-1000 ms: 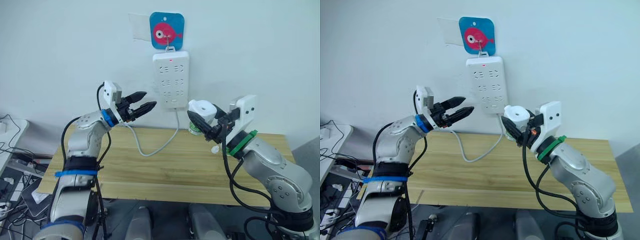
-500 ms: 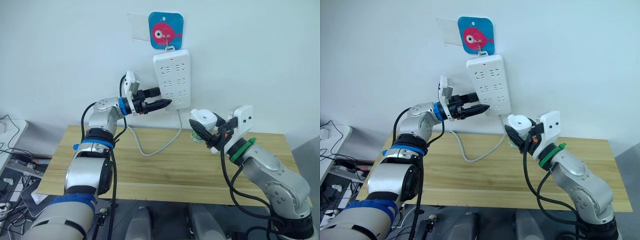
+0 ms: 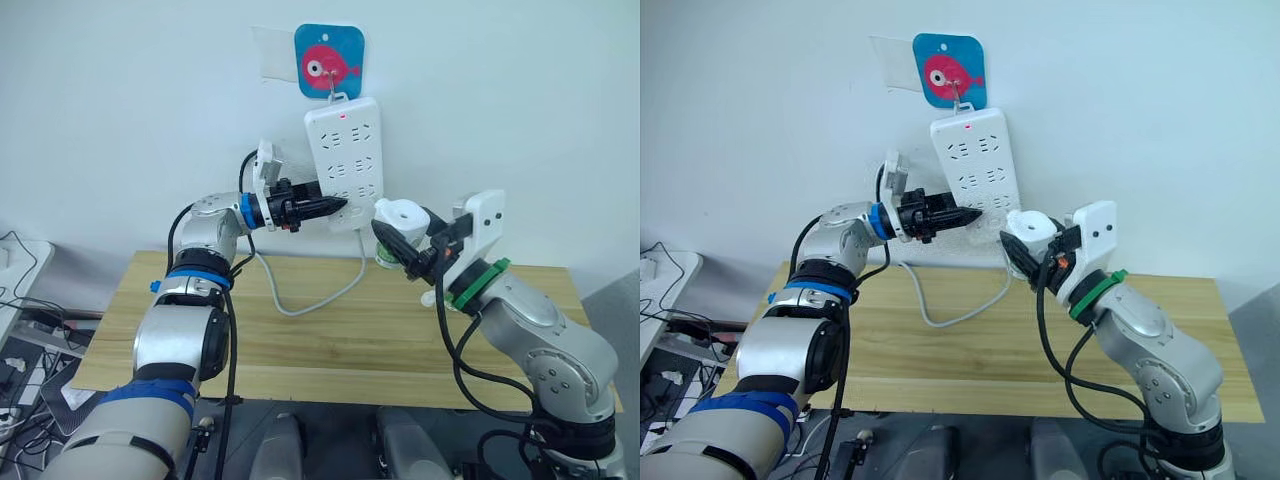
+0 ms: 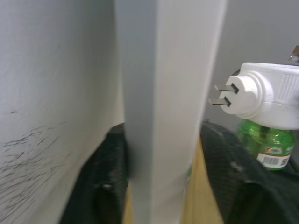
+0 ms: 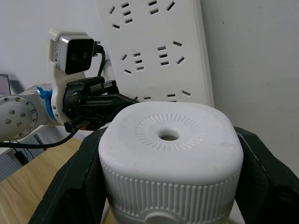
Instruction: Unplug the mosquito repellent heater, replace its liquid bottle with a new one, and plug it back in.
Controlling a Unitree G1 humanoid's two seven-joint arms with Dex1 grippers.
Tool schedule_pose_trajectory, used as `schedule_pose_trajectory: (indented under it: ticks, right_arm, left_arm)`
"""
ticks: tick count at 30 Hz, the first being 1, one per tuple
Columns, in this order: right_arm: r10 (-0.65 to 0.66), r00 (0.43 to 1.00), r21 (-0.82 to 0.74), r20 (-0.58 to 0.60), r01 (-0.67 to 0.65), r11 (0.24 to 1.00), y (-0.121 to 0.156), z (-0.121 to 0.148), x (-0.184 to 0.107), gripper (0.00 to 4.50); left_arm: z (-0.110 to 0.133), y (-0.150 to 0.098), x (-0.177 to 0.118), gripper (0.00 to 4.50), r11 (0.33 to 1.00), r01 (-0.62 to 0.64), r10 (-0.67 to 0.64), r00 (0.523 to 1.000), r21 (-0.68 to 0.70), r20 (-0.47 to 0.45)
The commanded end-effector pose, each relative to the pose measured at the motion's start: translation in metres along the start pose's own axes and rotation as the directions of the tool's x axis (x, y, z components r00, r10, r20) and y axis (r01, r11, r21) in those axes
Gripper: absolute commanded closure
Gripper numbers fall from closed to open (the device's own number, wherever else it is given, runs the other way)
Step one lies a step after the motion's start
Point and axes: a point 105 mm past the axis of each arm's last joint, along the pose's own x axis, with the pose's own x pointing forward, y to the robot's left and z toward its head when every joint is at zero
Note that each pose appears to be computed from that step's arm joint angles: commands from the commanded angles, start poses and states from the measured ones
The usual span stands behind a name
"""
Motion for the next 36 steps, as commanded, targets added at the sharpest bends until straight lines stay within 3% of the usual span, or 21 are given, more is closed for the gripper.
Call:
schedule_pose_trajectory:
  ticks: [1, 14, 36]
  right_arm:
    - [0.031, 0.997, -0.023, 0.068, -0.03, 0.999, 0.009, 0.02, 0.0, 1.44]
    - [0.047, 0.997, -0.004, 0.06, -0.046, 0.999, 0.019, 0.018, 0.013, 1.44]
    - [-0.033, 0.999, 0.017, 0.041, 0.033, 0.999, 0.008, 0.007, 0.019, 1.44]
  left_arm:
    - [0.017, -0.001, -0.003, 3.21, 0.999, 0.005, -0.007, 0.999, 0.047, 0.042]
    - [0.016, -0.002, -0.001, 3.21, 0.999, 0.012, -0.014, 0.999, 0.044, 0.036]
    - [0.014, -0.003, -0.002, 3.21, 0.997, 0.018, -0.02, 1.0, 0.07, 0.021]
